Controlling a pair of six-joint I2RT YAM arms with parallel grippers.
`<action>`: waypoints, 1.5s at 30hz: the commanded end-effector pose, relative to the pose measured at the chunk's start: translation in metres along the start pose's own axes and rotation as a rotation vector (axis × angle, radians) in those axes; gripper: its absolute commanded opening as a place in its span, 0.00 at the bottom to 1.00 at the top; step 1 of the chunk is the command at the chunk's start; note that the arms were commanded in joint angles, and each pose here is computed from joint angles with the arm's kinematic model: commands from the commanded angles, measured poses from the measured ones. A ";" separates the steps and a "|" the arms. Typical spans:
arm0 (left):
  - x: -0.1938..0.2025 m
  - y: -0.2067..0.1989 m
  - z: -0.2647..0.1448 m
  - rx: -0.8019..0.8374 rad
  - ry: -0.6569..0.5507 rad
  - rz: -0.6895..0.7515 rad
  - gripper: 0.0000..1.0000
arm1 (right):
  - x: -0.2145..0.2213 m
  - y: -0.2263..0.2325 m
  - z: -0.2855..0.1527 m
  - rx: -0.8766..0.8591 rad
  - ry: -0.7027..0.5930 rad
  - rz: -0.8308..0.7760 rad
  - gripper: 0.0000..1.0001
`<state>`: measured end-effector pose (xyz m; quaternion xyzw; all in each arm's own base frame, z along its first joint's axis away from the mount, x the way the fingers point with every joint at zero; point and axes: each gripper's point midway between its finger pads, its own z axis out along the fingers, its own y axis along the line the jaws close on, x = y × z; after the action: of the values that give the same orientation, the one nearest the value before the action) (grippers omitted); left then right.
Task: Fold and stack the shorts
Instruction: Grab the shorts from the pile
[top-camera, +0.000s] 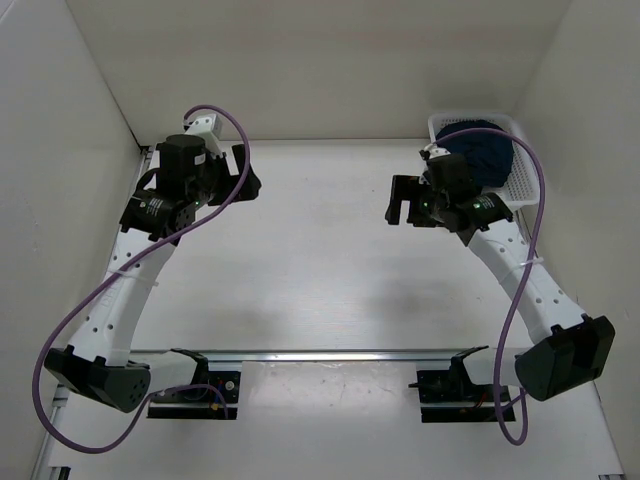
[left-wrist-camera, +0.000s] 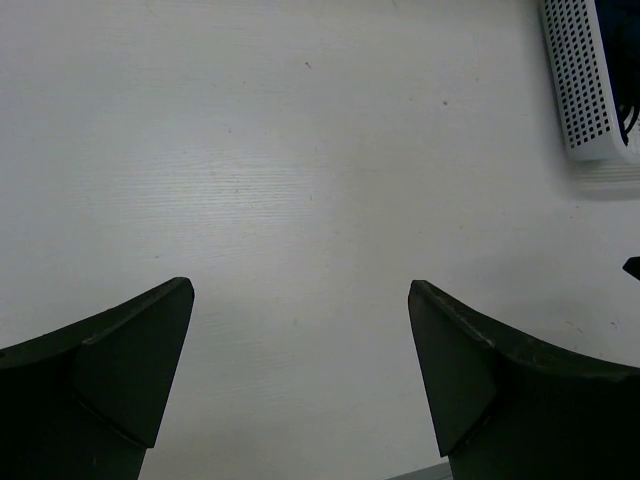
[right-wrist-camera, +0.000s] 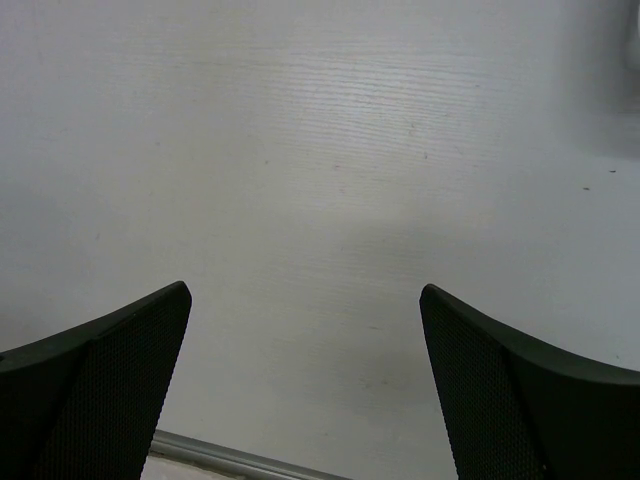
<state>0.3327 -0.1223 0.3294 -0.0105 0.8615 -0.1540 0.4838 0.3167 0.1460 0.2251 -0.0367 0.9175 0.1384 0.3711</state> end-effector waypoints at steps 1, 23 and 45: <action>-0.007 0.000 -0.004 0.015 -0.021 0.008 1.00 | -0.014 -0.008 -0.015 0.050 -0.080 0.035 1.00; 0.034 0.008 0.021 0.008 0.139 -0.024 1.00 | -0.104 -0.156 0.000 0.447 -0.126 0.256 0.88; 0.078 0.059 0.095 -0.238 0.311 -0.048 1.00 | -0.136 -0.322 0.232 0.437 -0.084 0.534 0.98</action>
<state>0.3702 -0.1075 0.1963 -0.0528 0.9413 -0.0692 0.3260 0.6045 -0.1010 0.0781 0.2857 0.9014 -0.0026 0.3254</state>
